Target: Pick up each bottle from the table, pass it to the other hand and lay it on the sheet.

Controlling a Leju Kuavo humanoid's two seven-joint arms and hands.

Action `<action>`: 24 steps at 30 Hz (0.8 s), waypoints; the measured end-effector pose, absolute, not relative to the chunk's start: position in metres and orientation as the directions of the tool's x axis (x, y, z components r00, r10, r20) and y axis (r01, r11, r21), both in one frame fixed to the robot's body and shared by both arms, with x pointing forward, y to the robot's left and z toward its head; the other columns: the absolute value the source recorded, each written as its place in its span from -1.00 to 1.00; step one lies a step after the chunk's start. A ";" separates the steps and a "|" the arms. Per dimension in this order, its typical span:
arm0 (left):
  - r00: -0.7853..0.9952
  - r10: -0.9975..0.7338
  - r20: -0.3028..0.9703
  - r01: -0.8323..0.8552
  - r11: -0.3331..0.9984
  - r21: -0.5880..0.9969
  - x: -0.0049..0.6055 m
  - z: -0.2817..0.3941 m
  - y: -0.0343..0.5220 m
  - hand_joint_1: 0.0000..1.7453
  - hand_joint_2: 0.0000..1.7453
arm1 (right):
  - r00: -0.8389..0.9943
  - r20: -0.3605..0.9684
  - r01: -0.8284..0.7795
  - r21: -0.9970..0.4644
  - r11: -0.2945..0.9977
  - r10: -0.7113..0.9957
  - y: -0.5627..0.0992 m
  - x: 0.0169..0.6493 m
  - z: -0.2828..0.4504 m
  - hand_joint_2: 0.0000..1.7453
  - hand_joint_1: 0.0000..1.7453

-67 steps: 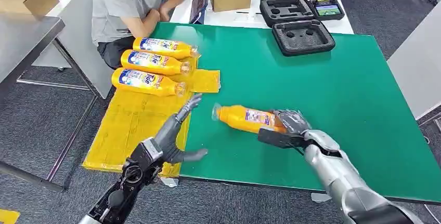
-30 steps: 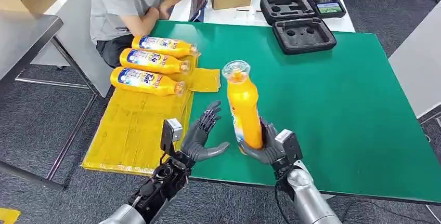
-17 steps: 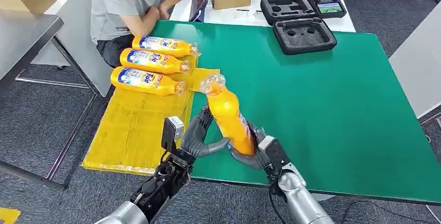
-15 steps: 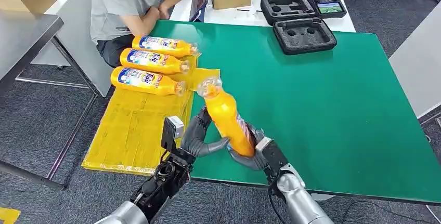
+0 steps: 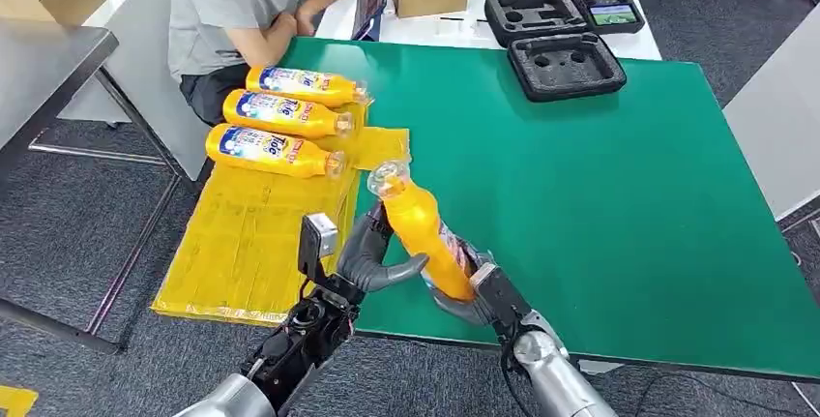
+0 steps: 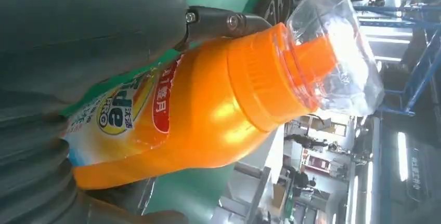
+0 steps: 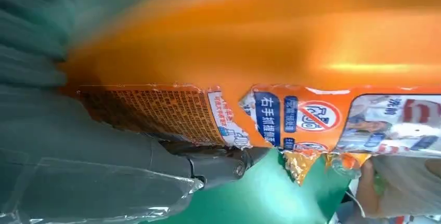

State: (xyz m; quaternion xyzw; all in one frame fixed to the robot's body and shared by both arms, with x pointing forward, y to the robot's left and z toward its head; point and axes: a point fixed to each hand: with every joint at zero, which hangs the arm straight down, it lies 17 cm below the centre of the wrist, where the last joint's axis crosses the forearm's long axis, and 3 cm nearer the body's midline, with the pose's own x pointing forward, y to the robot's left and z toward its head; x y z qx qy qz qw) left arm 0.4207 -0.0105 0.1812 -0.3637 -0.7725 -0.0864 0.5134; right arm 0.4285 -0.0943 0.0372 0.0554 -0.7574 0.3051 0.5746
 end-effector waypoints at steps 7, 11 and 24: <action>-0.177 0.445 0.878 0.684 0.697 -0.216 0.415 0.171 -0.024 -1.00 1.00 | -0.330 0.901 -0.424 -0.409 0.808 0.283 -0.095 0.429 0.034 1.00 1.00; -0.173 0.417 0.892 0.690 0.698 -0.192 0.416 0.166 -0.030 -1.00 1.00 | -0.340 0.895 -0.425 -0.421 0.802 0.290 -0.093 0.430 0.035 1.00 1.00; -0.155 0.356 0.922 0.646 0.742 -0.178 0.422 0.144 -0.028 -1.00 1.00 | -0.420 0.854 -0.445 -0.489 0.751 0.307 -0.060 0.423 0.046 1.00 1.00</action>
